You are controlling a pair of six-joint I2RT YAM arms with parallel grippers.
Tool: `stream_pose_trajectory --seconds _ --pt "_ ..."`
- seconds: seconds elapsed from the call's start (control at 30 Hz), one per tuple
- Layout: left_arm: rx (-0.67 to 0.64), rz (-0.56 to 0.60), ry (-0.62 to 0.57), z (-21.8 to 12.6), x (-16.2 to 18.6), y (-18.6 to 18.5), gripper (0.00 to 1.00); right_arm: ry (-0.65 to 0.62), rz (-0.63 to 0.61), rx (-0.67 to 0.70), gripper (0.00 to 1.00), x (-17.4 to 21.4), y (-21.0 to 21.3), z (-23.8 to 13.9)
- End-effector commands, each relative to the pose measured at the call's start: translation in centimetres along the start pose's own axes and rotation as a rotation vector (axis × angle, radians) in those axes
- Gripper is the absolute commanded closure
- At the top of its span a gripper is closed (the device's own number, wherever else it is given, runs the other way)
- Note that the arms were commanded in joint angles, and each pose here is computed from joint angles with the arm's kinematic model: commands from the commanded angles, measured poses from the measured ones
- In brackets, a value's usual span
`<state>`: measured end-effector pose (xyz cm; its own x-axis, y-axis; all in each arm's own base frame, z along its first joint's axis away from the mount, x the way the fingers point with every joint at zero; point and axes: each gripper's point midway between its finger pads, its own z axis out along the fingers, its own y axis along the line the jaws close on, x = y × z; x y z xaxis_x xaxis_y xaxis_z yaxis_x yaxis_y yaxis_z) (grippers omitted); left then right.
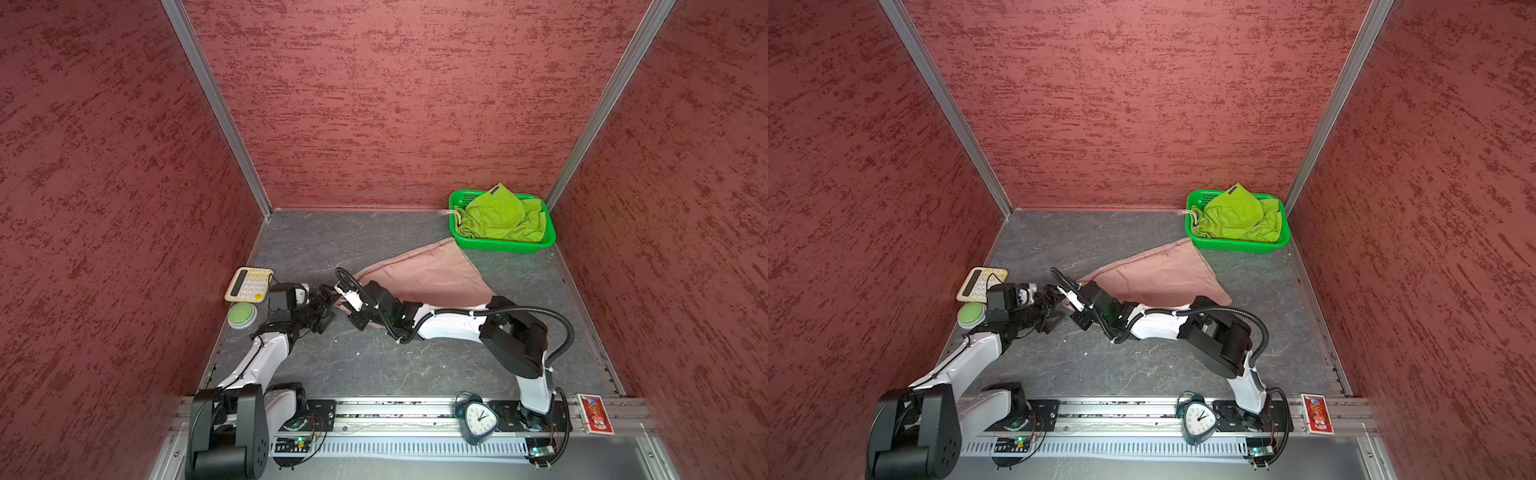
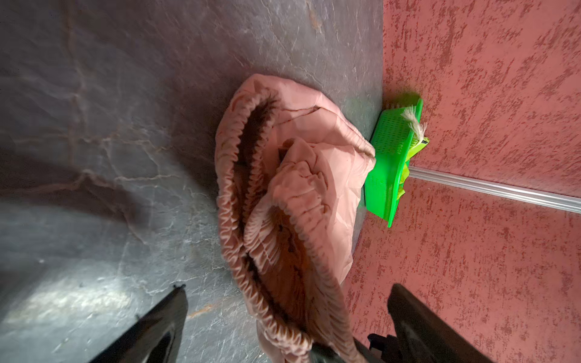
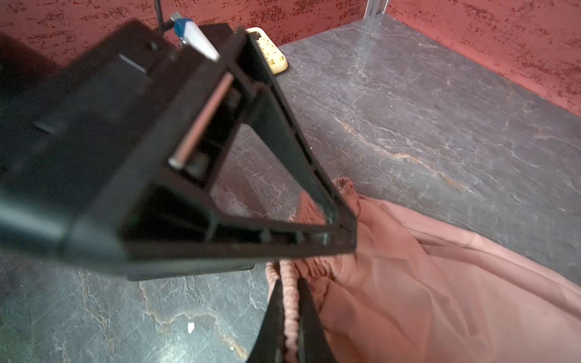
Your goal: Fold and stack the shorts
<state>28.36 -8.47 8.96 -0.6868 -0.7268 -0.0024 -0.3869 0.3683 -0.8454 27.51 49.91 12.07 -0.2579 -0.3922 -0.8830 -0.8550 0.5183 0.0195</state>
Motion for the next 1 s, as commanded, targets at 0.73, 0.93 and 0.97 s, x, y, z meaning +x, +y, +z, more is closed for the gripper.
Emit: stream_pose_trajectory --seconds 0.73,0.93,0.97 --pt "-0.054 0.188 0.051 3.0 -0.5 -0.8 0.95 -0.175 0.028 -0.131 0.28 -5.8 3.1 -4.9" --pt "-0.119 0.282 0.063 1.2 -0.7 -2.6 1.0 -0.198 0.262 -0.087 0.24 -6.3 -2.9 -11.6" --pt "-0.128 0.295 0.067 0.7 -0.7 -2.9 1.0 -0.177 0.304 -0.059 0.29 -5.4 -4.4 -12.3"
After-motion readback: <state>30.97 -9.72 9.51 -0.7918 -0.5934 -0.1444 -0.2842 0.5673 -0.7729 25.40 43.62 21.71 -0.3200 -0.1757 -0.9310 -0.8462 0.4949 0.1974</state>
